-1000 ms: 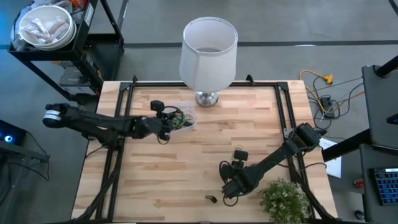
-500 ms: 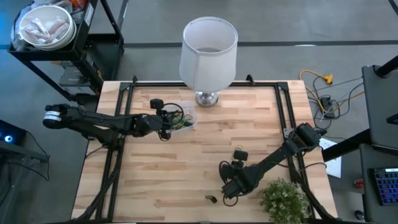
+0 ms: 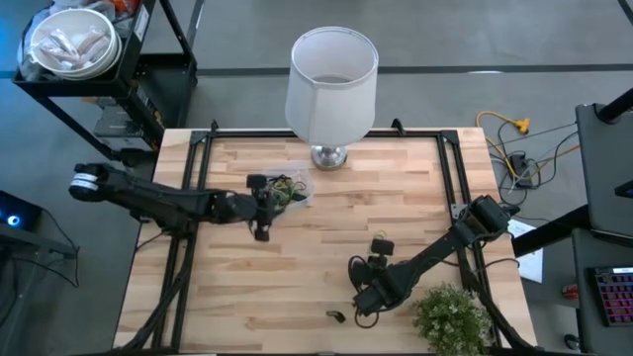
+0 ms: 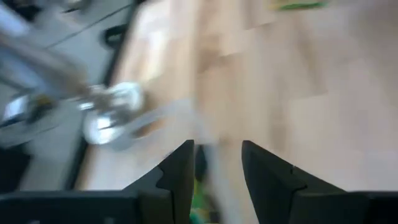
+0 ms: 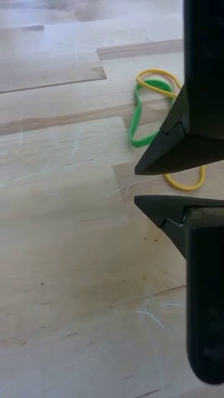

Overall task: Pick and place rubber bands into bin
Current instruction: Put the green rubber band into the transparent bin

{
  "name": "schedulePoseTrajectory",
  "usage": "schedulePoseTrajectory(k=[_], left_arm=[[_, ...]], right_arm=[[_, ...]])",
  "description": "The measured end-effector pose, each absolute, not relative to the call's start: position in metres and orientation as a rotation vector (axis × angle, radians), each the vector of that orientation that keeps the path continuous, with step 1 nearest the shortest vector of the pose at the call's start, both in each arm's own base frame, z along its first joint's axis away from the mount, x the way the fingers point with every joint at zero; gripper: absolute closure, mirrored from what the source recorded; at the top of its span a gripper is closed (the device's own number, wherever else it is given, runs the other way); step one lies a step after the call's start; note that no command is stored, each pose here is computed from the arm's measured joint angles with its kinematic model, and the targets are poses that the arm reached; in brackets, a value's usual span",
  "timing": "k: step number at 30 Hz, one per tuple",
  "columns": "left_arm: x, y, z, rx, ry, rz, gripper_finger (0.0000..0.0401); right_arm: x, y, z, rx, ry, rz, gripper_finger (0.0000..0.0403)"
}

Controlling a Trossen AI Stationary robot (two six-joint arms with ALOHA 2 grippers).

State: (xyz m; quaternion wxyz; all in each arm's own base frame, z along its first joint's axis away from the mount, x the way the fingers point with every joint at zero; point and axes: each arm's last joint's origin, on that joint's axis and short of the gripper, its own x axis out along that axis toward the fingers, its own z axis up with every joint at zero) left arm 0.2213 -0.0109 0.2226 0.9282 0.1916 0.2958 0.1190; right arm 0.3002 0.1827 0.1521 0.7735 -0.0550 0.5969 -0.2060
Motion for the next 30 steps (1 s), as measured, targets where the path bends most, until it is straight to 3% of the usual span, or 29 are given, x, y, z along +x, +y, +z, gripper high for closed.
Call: schedulePoseTrajectory(k=[10, 20, 30], left_arm=[[0.212, -0.044, 0.224, 0.402, 0.571, 0.087, 0.0283], [0.196, -0.050, 0.236, 0.389, 0.488, 0.049, 0.0283], [0.188, -0.055, 0.240, 0.390, 0.459, 0.015, 0.0283]], right_arm=[[0.286, 0.170, 0.150, -0.164, 1.320, -0.636, 0.0346], [0.291, 0.151, 0.142, -0.168, 1.300, -0.697, 0.0345], [0.297, 0.130, 0.125, -0.105, 1.360, -0.654, 0.0285]])
